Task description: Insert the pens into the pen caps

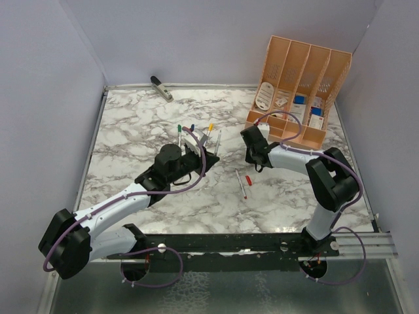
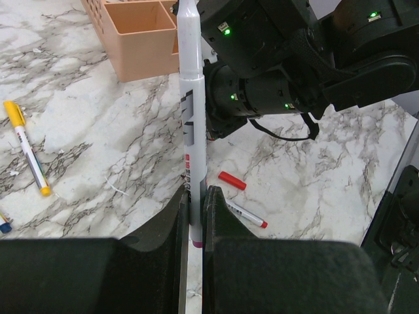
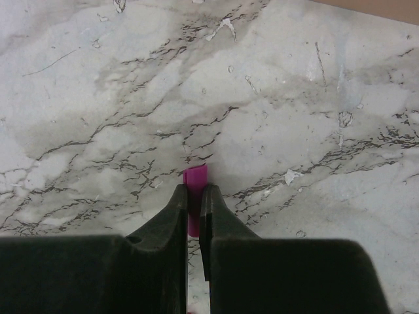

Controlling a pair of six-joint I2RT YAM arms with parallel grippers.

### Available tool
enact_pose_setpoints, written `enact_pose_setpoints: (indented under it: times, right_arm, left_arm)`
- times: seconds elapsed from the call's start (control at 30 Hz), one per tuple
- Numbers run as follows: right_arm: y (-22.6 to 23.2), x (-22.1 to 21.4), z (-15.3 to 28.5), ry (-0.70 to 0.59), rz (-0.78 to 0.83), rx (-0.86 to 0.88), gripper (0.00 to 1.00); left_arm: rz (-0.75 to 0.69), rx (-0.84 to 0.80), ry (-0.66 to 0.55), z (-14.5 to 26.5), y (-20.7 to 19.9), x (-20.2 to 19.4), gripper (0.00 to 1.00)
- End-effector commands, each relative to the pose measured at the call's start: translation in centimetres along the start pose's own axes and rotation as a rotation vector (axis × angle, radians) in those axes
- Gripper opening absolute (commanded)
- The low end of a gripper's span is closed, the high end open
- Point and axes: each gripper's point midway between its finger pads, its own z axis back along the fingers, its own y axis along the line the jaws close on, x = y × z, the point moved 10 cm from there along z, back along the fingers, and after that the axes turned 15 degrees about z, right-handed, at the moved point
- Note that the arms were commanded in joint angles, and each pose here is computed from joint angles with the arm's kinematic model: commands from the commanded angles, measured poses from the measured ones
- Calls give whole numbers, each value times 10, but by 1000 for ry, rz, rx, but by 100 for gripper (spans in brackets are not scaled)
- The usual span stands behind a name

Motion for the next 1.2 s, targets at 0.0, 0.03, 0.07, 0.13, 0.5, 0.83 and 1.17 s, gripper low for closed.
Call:
enact_pose_setpoints:
  times: [0.0,0.03,0.07,0.13,0.5,0.83,1.17]
  right_arm:
    - [-5,-42,-12,177,53,-8,1]
    - [-5,-40,-11,167,54,-3,1]
    - [-5,-36,-9,152,55,-1,1]
    - [-4,-22,-3,106,51,8,1]
    - [-15,106,108,-506,-113,199,1]
    - [-35,113,198,-968,-134,515,1]
    - [-36,93,249,-1273,-117,864,1]
  left_arm:
    - [-17,8,-60,1,-2,13,0]
    - [-16,10,-61,1,-2,13,0]
    - [-17,11,-61,2,-2,12,0]
    - [-22,10,-62,2,-2,13,0]
    - [-64,-74,-29,7,-7,10,0]
    - [-153,-382,-31,17,-29,8,0]
    - [-191,-636,-32,29,-56,22,0]
